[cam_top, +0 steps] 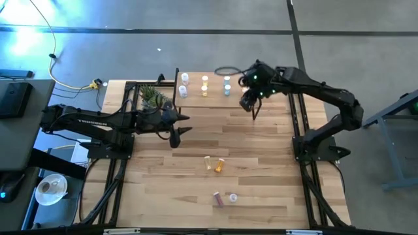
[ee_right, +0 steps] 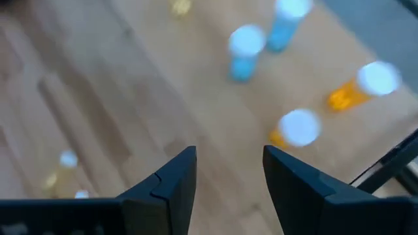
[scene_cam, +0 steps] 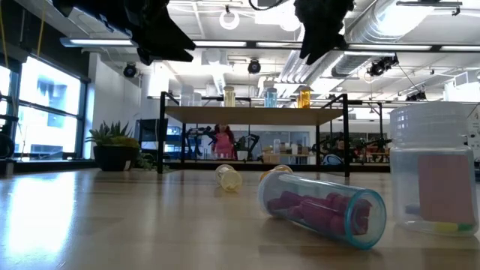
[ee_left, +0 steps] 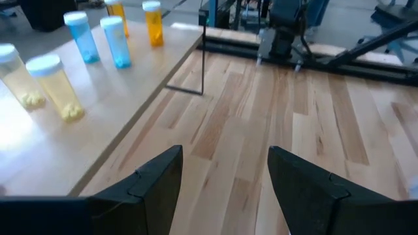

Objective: Pick and place medicine bottles onto shelf by color
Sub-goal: Put the transparent pill bottle aligned with the other transparent pill bottles on the shelf

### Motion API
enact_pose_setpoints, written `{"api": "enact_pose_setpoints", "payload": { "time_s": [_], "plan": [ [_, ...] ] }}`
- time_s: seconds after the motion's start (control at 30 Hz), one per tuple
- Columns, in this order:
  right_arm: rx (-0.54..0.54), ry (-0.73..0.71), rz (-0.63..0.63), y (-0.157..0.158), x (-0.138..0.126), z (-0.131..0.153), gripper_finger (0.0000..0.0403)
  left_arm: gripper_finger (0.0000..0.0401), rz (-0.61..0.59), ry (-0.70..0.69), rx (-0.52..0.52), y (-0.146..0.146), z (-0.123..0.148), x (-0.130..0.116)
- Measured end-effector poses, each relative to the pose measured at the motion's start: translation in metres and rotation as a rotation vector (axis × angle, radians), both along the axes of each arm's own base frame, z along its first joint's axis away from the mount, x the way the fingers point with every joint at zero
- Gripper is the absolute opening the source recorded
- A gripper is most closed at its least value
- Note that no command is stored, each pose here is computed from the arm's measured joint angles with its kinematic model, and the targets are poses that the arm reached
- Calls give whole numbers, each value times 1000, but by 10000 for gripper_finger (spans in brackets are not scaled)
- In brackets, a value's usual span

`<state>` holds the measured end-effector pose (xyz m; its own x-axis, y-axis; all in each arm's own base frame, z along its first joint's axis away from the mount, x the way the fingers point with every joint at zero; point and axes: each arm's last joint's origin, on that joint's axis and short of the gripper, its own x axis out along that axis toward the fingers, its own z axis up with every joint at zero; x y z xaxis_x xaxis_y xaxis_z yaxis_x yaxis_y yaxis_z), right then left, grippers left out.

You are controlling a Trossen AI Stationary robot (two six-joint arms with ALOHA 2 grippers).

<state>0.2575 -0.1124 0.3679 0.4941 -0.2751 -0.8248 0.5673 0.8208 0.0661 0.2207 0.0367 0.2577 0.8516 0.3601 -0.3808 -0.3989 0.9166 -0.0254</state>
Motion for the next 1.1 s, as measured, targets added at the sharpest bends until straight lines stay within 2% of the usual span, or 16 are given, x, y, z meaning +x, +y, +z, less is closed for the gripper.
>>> {"api": "enact_pose_setpoints", "payload": {
  "time_s": [0.33,0.47,0.6,0.77,0.93,1.1],
  "plan": [
    [-30,106,62,65,10,-5,168,216,-10,23,-70,-9,-4,-1],
    [-69,113,142,92,14,-7,168,216,-30,34,-73,-14,-5,-1],
    [-74,139,229,116,17,-25,168,216,-59,49,-74,-20,-6,-1],
    [-51,160,271,135,20,-56,168,216,-98,74,-90,-31,-9,-1],
    [0,103,336,148,25,-76,168,216,-99,107,-160,-40,-13,-4],
    [-6,21,423,157,32,-93,168,216,-101,140,-209,-47,-23,-8]
  ]
}}
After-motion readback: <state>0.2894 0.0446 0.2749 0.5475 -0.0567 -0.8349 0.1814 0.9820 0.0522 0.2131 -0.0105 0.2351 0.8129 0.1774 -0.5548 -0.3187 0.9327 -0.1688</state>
